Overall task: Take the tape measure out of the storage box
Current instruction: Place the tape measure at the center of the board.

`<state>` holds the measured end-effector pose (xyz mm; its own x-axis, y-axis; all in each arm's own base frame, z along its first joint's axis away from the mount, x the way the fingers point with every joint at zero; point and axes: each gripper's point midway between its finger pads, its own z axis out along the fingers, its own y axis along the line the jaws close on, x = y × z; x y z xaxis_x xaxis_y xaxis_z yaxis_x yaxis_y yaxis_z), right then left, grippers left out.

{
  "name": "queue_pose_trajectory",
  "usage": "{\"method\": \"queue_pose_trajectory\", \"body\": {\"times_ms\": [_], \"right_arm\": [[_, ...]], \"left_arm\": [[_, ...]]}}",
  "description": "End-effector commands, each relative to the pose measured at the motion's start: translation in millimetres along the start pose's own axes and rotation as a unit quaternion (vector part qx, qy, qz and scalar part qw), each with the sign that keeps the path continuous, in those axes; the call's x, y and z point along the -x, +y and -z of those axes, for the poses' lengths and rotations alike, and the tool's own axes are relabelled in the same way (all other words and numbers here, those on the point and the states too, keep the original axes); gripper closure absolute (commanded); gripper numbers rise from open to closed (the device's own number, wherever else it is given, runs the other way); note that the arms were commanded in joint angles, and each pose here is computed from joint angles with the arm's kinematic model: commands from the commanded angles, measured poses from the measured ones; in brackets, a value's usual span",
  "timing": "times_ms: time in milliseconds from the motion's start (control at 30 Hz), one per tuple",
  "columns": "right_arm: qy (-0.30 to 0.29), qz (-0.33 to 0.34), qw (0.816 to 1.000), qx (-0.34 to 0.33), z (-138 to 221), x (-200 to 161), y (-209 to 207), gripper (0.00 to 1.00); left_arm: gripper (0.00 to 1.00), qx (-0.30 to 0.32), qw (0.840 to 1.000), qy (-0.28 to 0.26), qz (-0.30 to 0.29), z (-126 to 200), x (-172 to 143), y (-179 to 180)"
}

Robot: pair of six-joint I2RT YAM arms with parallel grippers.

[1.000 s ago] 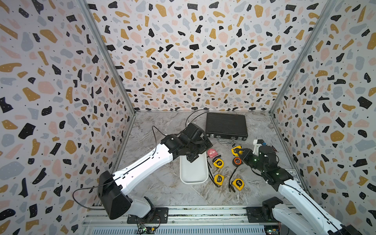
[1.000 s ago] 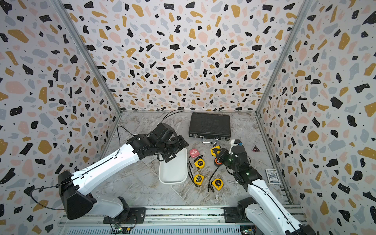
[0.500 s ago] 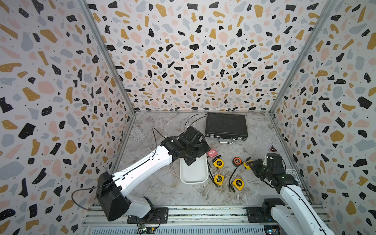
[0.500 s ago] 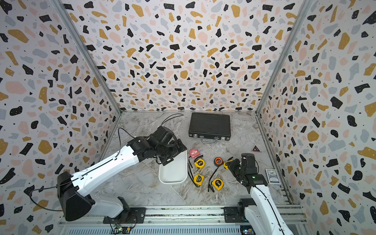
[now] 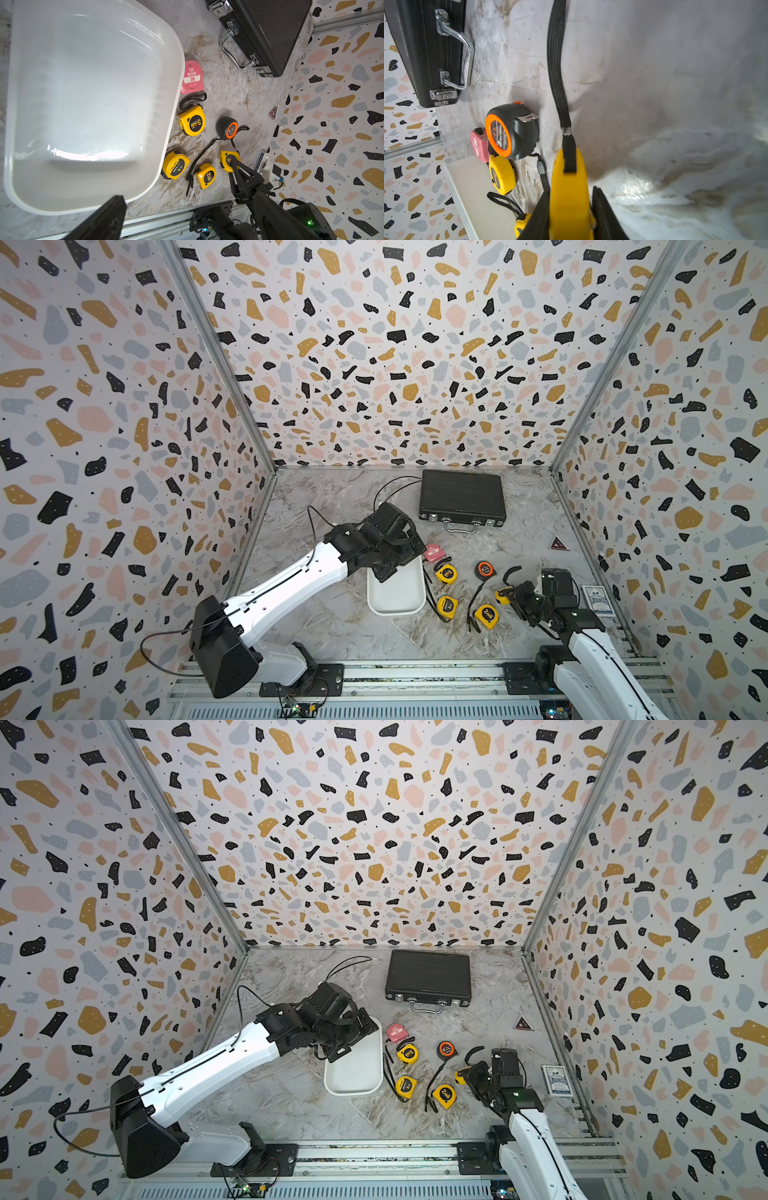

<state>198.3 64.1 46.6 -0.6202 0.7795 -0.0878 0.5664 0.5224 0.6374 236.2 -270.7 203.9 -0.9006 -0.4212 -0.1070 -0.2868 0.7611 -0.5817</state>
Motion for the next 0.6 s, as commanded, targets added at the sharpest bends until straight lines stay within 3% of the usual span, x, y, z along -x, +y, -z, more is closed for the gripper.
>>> {"method": "queue_pose_trajectory", "body": {"times_ms": [0,300,567], "right_arm": [[0.009,-0.014,1.0,0.0,-1.0,-4.2,-3.8,0.95],[0.026,-0.014,0.999,-0.024,3.0,-14.1,-15.4,0.73],[0.035,-0.012,0.999,-0.039,6.9,-19.2,-21.9,0.61]], "left_arm": [[0.0,-0.007,1.0,-0.014,-0.003,4.4,4.0,2.0],[0.0,-0.009,1.0,-0.018,0.002,7.0,3.4,6.2],[0.0,-0.008,1.0,-0.024,0.006,9.4,3.8,10.6]]}}
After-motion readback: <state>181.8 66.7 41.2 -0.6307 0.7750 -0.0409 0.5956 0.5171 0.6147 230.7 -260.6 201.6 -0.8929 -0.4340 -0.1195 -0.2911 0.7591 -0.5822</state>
